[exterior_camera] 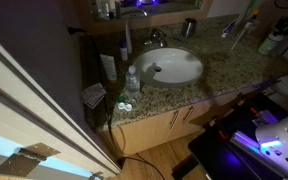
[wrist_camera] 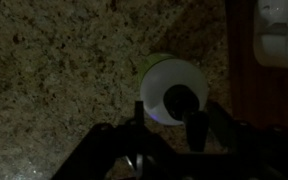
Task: Move the bottle to the right
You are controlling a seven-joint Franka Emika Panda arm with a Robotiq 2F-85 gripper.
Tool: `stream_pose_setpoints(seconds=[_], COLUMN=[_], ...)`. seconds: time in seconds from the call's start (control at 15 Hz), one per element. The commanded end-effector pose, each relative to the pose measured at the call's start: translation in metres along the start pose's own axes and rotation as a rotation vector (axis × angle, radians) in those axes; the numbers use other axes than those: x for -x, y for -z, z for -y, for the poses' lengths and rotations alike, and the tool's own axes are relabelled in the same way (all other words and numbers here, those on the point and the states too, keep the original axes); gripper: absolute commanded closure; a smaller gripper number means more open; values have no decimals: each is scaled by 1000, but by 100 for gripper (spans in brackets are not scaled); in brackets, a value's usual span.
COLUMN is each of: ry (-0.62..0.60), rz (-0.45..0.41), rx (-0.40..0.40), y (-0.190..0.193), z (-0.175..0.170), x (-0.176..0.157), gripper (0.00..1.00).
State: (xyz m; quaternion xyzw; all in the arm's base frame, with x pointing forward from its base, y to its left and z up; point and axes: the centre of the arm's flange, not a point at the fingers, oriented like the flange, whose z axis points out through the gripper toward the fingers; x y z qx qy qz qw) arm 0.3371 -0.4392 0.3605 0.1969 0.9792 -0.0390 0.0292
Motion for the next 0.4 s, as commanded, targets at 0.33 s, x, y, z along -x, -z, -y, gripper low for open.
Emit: stream_pose_setpoints(seconds=[0.33], ry=[11], rz=[51], rx=[-4], y=[29], z=[18], x=[-11], gripper=[0])
